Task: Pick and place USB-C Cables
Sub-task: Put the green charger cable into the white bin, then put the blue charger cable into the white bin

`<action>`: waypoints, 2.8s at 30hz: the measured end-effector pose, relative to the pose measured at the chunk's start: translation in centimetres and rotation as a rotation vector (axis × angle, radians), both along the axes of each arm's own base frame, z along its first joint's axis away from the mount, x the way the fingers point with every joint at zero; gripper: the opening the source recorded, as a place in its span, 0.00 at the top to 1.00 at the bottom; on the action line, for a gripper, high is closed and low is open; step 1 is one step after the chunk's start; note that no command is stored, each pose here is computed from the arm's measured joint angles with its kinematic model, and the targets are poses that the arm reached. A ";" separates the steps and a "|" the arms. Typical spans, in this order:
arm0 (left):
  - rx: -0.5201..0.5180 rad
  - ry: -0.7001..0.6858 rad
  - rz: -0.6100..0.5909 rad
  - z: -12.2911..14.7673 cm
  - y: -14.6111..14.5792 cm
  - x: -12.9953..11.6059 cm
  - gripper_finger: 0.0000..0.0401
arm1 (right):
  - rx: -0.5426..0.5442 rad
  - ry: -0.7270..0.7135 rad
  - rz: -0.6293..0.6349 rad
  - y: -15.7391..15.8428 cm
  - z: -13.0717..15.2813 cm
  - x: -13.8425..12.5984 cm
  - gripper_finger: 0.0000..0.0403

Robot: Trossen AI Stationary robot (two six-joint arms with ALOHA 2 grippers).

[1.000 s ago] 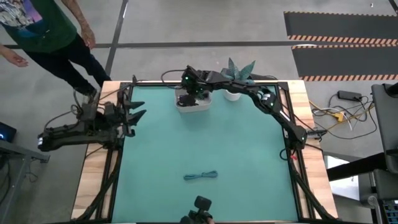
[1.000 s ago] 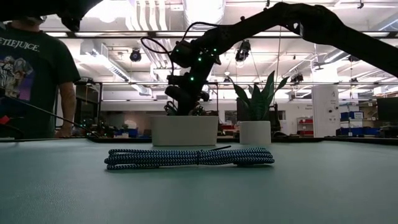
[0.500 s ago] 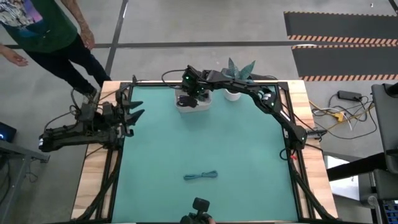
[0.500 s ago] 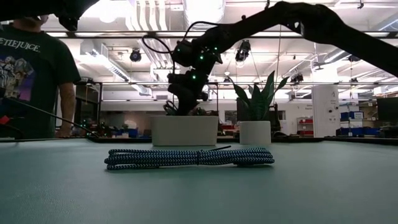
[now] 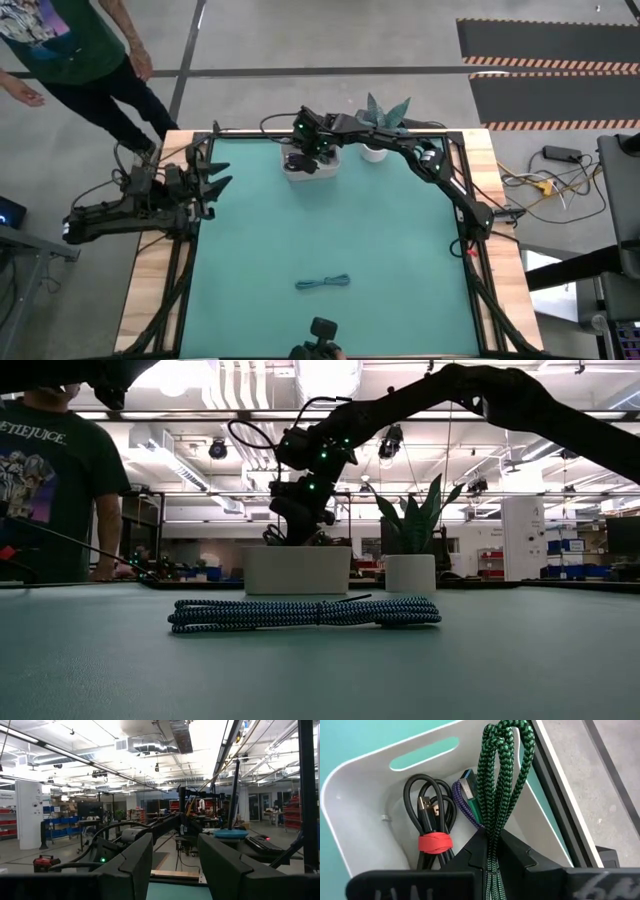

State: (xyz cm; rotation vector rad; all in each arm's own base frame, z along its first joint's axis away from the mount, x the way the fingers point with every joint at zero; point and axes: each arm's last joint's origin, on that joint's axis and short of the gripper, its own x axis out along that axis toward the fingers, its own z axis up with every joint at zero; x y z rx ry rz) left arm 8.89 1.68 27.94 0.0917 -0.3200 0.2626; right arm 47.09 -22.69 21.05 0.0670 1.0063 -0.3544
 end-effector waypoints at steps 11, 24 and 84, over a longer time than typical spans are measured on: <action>0.000 0.001 0.000 0.0 0.0 0.0 0.64 | 0.000 0.000 0.000 0.0 0.0 0.0 0.94; -0.001 0.002 -0.001 0.0 0.0 0.0 0.64 | 0.000 0.001 0.000 0.0 0.0 0.0 0.94; -0.062 0.078 -0.016 -0.8 0.2 1.2 0.64 | 0.043 0.114 0.379 20.5 3.9 0.8 0.89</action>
